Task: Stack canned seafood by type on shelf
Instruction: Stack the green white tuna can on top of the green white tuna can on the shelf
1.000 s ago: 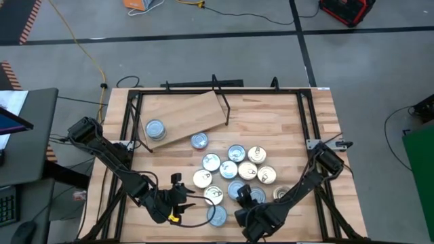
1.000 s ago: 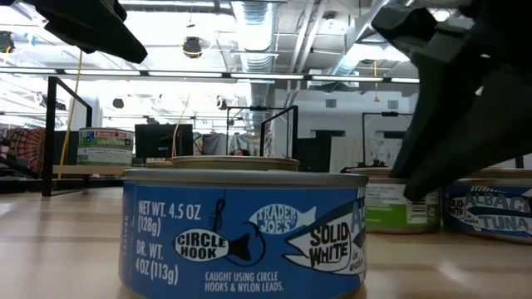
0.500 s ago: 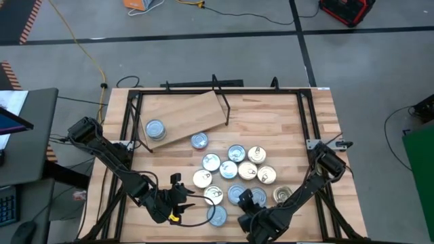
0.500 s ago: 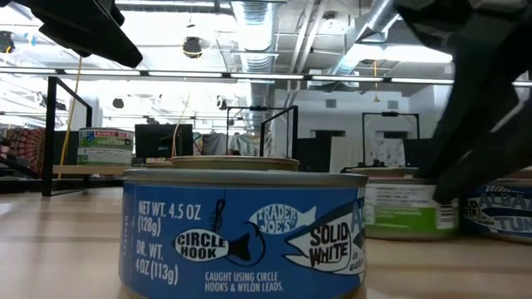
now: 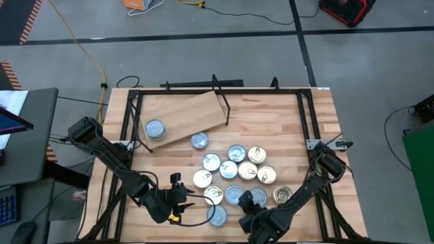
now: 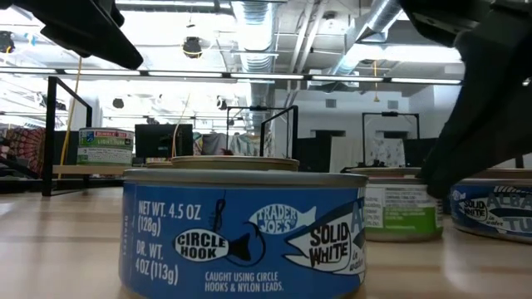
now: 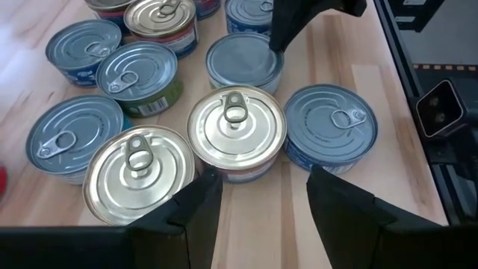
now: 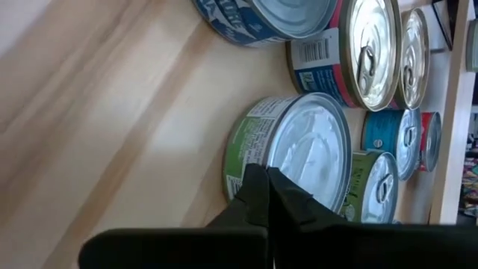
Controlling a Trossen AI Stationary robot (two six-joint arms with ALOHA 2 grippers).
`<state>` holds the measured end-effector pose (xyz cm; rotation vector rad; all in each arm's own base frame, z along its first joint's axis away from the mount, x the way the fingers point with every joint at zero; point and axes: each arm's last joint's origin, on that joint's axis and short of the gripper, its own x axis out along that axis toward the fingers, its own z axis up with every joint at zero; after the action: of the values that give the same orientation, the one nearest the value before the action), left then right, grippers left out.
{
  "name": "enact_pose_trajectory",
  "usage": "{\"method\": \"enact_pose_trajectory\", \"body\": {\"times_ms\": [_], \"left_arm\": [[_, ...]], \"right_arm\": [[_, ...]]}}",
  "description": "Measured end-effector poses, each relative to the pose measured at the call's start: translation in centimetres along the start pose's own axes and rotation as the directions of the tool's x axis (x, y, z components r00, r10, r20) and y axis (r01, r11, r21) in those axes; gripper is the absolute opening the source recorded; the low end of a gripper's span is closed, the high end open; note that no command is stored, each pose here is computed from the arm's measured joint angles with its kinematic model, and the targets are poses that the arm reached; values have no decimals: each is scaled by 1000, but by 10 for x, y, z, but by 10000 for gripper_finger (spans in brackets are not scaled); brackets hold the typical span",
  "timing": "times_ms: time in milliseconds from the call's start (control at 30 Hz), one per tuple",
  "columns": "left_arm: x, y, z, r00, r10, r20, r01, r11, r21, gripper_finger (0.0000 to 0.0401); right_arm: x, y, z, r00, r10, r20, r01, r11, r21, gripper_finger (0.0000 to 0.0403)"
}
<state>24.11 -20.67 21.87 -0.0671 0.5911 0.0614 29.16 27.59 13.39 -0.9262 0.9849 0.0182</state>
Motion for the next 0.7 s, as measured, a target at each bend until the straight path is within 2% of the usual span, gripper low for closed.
{"method": "enact_pose_trajectory", "body": {"times_ms": [333, 500, 633, 700], "left_arm": [[0, -1, 1, 999, -36, -21, 36, 999, -2, 187], [-1, -2, 2, 999, -45, -22, 46, 998, 34, 187], [-1, -3, 1, 997, -71, -39, 72, 997, 33, 187], [-1, -3, 1, 996, -78, -44, 80, 996, 29, 187]], "right_arm": [[-4, -28, 10, 998, -3, -66, 2, 1000, -14, 11], [0, -39, 13, 994, 76, -76, -75, 997, 13, 11], [1, -45, 9, 987, 99, -125, -82, 988, 131, 53], [2, -54, 8, 972, 194, -135, -159, 959, 233, 80]]}}
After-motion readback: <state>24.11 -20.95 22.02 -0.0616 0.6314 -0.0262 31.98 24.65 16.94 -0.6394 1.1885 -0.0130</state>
